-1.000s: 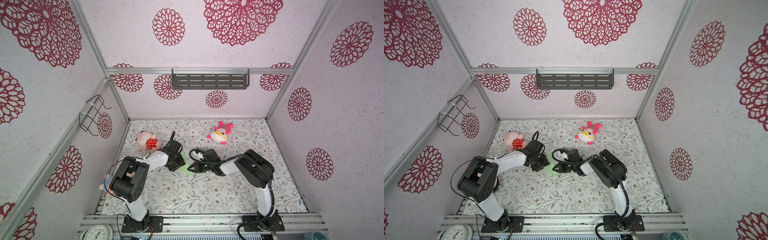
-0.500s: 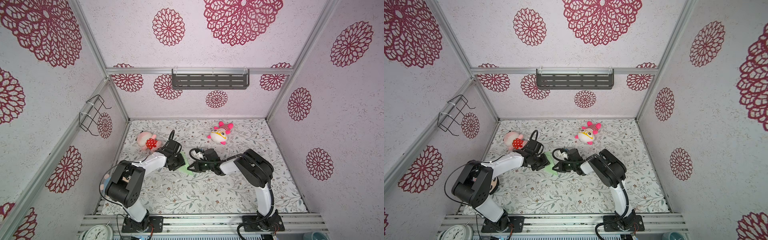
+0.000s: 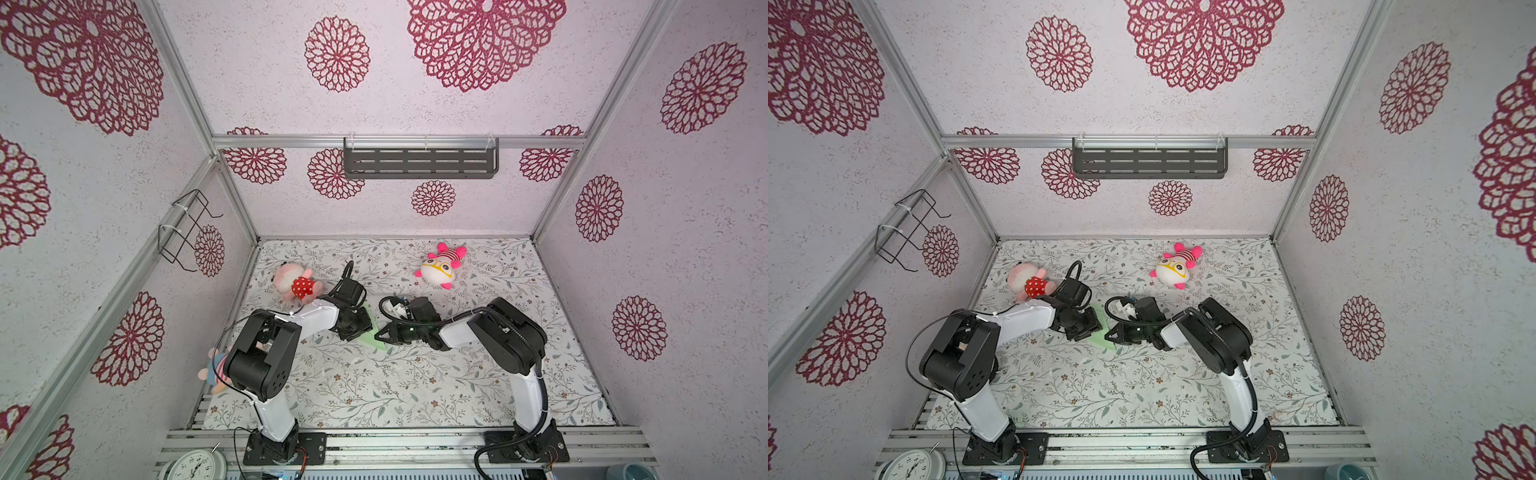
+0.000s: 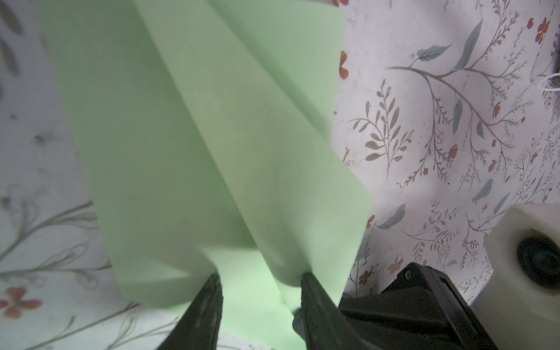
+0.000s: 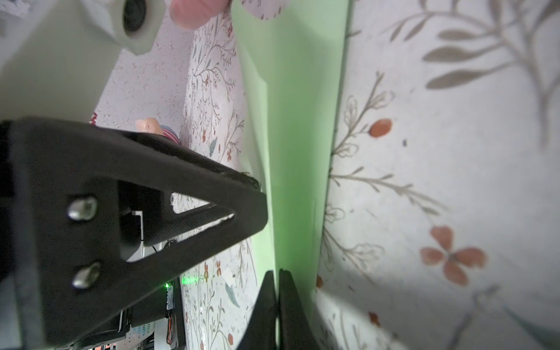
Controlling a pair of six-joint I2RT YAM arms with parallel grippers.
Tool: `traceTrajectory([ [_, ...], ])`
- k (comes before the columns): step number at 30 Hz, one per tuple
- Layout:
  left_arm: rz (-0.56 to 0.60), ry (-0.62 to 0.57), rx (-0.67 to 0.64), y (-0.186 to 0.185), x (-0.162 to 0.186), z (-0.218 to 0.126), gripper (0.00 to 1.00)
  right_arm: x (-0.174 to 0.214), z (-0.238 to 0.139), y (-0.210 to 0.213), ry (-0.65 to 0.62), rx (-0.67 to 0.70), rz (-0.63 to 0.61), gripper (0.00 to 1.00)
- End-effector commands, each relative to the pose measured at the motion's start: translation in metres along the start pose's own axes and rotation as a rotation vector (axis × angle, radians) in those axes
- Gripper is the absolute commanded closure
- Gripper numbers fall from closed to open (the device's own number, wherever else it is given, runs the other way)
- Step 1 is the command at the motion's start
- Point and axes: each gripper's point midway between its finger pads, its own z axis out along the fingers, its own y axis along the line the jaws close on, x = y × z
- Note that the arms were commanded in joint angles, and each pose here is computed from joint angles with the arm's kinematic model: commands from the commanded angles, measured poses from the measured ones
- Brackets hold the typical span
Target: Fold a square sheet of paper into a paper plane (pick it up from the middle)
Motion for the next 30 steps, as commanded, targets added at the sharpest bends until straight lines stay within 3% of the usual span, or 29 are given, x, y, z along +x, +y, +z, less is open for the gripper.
traceTrajectory([
  [1, -0.007, 0.028, -0.066, 0.015, 0.009, 0.008, 0.54, 0.012, 0.003, -0.018, 0.047, 0.038, 0.048, 0.89],
  [10, -0.047, 0.091, -0.272, 0.064, 0.031, 0.022, 0.60, 0.004, -0.005, 0.010, 0.072, -0.057, 0.022, 0.85],
  [30, -0.046, 0.123, -0.309, 0.074, 0.041, 0.035, 0.61, 0.013, -0.019, 0.019, 0.129, -0.043, -0.040, 0.83],
])
